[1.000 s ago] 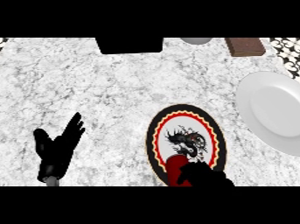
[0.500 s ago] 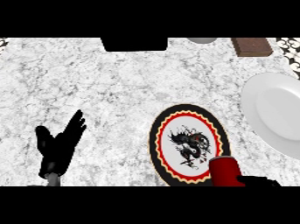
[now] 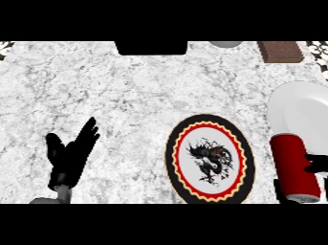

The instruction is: Pick the can from the plate and place it in the plate

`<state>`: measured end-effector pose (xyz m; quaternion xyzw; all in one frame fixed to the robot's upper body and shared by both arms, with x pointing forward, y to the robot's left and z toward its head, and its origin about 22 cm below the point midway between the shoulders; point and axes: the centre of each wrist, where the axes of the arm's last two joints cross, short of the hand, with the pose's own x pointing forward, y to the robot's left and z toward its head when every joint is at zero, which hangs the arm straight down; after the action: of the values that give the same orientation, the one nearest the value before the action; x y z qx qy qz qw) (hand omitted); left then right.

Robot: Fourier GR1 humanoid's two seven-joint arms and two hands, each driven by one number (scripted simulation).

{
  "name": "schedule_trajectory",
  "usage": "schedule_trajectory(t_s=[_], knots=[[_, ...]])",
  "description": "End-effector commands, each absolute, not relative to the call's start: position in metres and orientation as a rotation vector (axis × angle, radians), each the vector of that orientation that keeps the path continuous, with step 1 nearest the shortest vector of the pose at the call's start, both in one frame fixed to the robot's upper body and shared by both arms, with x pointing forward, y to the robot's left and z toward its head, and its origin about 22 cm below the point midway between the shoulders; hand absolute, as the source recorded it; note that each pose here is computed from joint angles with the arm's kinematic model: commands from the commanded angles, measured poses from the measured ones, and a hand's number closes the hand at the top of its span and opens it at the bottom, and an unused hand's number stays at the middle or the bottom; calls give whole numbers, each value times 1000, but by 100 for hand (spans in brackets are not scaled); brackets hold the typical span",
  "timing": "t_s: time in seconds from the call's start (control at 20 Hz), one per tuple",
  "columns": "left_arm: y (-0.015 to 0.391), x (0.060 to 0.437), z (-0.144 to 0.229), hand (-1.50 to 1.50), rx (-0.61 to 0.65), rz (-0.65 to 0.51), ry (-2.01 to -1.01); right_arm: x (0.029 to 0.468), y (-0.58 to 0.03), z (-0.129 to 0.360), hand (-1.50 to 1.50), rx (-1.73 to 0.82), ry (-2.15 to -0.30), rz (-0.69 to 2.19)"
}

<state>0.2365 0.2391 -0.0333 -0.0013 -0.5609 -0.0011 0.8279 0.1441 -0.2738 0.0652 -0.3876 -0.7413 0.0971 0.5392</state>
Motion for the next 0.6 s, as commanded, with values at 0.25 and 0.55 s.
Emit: schedule_trajectory(t_s=[0.25, 0.55], knots=[[245, 238, -41, 0, -11, 4, -1192, 227, -374, 60, 150, -1044, -1765, 34], [245, 252, -28, 0, -12, -18, -1196, 256, -436, 33, 150, -1026, -1784, 49]])
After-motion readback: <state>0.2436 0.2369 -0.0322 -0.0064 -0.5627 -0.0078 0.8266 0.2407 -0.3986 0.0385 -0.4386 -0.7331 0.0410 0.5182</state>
